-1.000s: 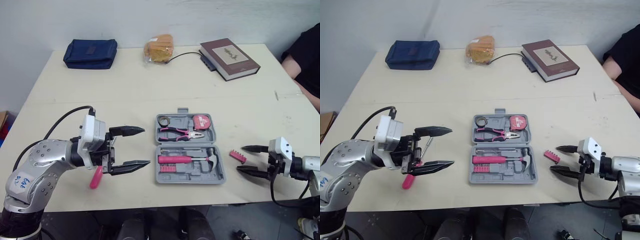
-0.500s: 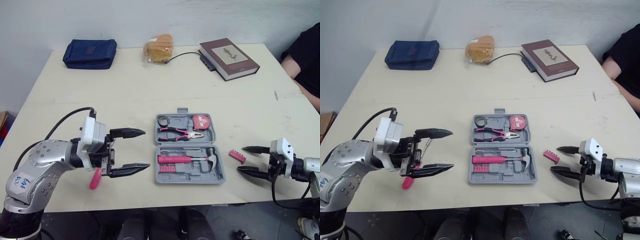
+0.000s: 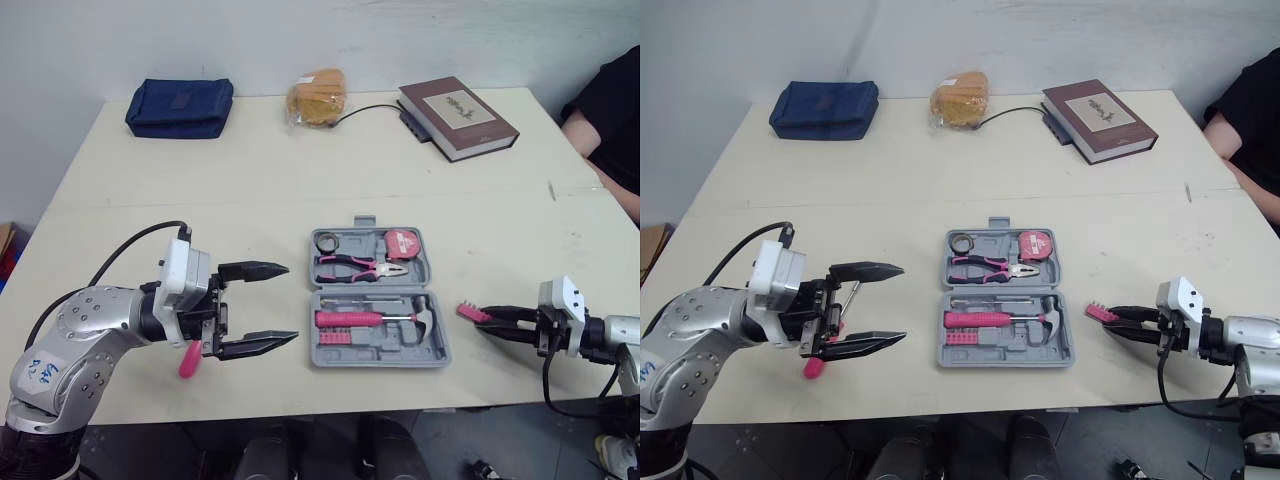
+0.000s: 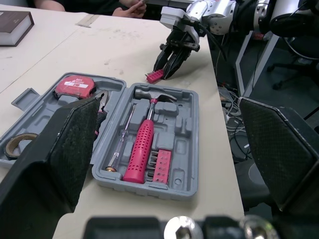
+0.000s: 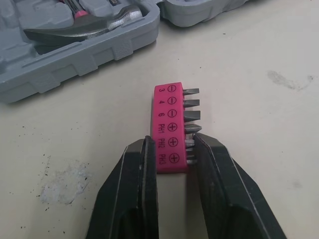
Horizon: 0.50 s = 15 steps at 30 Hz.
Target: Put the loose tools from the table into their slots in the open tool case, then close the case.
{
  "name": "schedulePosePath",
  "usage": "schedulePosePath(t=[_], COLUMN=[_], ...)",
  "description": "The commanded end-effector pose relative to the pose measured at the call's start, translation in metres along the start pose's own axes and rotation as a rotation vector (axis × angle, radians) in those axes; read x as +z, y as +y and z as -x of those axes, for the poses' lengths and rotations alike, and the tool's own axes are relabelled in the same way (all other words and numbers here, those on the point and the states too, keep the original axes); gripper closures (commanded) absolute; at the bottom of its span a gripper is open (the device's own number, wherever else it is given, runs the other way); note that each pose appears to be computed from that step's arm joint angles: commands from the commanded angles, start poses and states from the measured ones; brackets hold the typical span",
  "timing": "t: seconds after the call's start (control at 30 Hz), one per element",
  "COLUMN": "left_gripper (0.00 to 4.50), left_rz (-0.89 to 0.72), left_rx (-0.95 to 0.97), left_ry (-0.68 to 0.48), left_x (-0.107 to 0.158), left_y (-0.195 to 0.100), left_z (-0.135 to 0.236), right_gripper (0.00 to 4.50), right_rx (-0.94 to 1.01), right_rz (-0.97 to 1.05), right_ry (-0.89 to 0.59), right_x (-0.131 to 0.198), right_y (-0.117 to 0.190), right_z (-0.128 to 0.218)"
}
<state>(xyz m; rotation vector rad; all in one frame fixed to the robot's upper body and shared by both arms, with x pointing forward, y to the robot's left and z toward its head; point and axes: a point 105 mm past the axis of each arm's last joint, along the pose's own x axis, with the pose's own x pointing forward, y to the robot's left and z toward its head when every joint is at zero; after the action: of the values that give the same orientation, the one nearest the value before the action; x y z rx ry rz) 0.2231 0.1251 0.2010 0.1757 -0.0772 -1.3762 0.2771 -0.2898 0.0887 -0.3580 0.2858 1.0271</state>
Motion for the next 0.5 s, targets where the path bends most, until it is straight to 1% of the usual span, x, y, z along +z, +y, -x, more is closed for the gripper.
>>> schedulePosePath(t=[0.03, 0.17, 0.27, 0.3, 0.37, 0.4, 0.5], left_gripper=[0.0, 0.0, 0.0, 0.0, 0.0, 0.0, 0.0], left_rz=[-0.038, -0.097, -0.151, -0.151, -0.149, -0.135, -0.124], left_rx=[-0.005, 0.038, 0.061, 0.061, 0.056, 0.042, -0.003], left_ry=[-0.008, -0.007, 0.033, 0.041, 0.051, 0.051, 0.077], left_x=[0.009, 0.011, 0.006, 0.003, -0.004, -0.007, -0.016], left_y=[-0.001, 0.005, 0.007, 0.007, 0.003, 0.0, -0.01], left_z=[0.003, 0.009, 0.015, 0.017, 0.019, 0.018, 0.016], right_gripper=[3.8, 3.8, 3.8, 3.8, 3.8, 3.8, 3.8], right_rx=[-0.013, -0.049, 0.007, 0.06, 0.152, 0.218, 0.37], right_rz=[0.002, 0.097, 0.109, 0.021, -0.038, -0.02, -0.022], right_ry=[-0.005, -0.064, -0.086, -0.06, 0.056, 0.072, 0.06], right_x=[-0.002, 0.037, 0.069, 0.077, 0.091, 0.103, 0.135], right_y=[0.002, -0.01, -0.005, 0.002, 0.018, 0.03, 0.058], right_z=[0.0, 0.001, -0.004, -0.006, -0.014, -0.02, -0.033])
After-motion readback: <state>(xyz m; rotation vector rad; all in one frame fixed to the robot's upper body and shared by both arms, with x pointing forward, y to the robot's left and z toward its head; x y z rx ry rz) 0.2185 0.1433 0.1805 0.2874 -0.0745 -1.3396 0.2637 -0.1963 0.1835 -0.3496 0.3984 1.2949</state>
